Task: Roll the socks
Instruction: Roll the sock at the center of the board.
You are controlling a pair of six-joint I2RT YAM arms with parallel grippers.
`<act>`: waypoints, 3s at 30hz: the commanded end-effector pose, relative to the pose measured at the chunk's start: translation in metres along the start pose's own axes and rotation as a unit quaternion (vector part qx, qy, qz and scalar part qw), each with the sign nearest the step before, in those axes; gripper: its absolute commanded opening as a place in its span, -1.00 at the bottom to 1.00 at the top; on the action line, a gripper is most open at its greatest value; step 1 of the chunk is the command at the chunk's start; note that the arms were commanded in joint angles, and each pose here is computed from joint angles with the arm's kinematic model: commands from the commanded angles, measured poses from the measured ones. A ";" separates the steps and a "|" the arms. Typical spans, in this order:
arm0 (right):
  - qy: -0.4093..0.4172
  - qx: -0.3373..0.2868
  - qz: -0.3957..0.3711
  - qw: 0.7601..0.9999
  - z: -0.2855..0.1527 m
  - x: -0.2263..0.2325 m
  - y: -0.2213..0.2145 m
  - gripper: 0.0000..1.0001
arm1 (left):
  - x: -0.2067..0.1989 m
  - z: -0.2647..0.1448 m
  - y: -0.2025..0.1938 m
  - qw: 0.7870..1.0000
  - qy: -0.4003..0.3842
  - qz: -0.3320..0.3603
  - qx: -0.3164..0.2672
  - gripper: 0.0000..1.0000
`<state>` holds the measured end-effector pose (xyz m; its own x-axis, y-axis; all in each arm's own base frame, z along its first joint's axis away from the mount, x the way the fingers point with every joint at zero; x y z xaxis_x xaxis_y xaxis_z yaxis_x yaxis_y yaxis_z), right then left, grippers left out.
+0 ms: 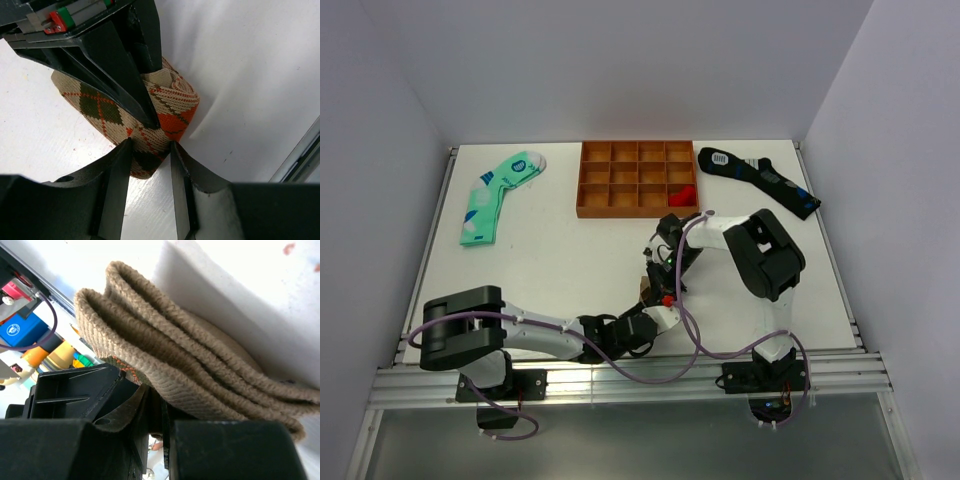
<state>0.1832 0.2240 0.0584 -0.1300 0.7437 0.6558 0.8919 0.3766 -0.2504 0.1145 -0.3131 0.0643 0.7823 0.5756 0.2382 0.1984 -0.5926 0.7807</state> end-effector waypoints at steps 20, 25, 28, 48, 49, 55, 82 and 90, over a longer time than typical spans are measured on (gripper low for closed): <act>-0.080 -0.036 0.018 0.996 0.008 -0.040 0.003 -0.85 | -0.019 0.023 -0.019 0.994 -0.099 -0.015 0.047 -0.21; -0.090 -0.034 0.023 0.995 0.011 -0.045 0.003 -0.85 | -0.010 0.018 -0.010 0.993 -0.100 -0.053 0.037 -0.15; -0.100 -0.032 0.027 0.994 0.010 -0.048 0.004 -0.87 | 0.008 0.015 -0.002 0.992 -0.075 -0.095 0.023 -0.04; -0.124 -0.035 0.044 0.991 0.001 -0.058 0.009 -0.91 | 0.031 0.008 0.005 0.990 -0.066 -0.127 -0.014 0.00; -0.123 -0.037 0.042 0.991 0.001 -0.058 0.010 -0.91 | 0.031 0.009 0.004 0.990 -0.061 -0.124 -0.015 0.00; -0.122 -0.034 0.044 0.991 0.005 -0.061 0.009 -0.91 | 0.031 0.012 0.009 0.993 -0.052 -0.104 -0.028 -0.01; -0.114 -0.129 0.006 0.985 0.003 -0.053 0.013 -0.55 | -0.001 0.032 -0.005 0.982 -0.146 -0.091 0.081 -0.99; -0.080 -0.220 -0.042 0.971 -0.006 -0.035 0.028 -0.36 | -0.002 0.035 -0.012 0.961 -0.190 -0.131 0.155 -0.99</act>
<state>0.1849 0.2016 0.0590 -0.0976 0.7611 0.6413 0.9736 0.2067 -0.0972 0.1489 -0.3278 0.0625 0.8385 0.5382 -0.0854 0.4374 -0.5713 0.6945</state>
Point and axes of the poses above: each gripper's point midway between its finger pads, its own z axis out along the fingers, its own x axis along the line the jaws close on, y = z × x, the point moved 5 cm from there along -z, back along the fingers, and after that the axes turned 4 degrees about -z, right-handed, at the moved point
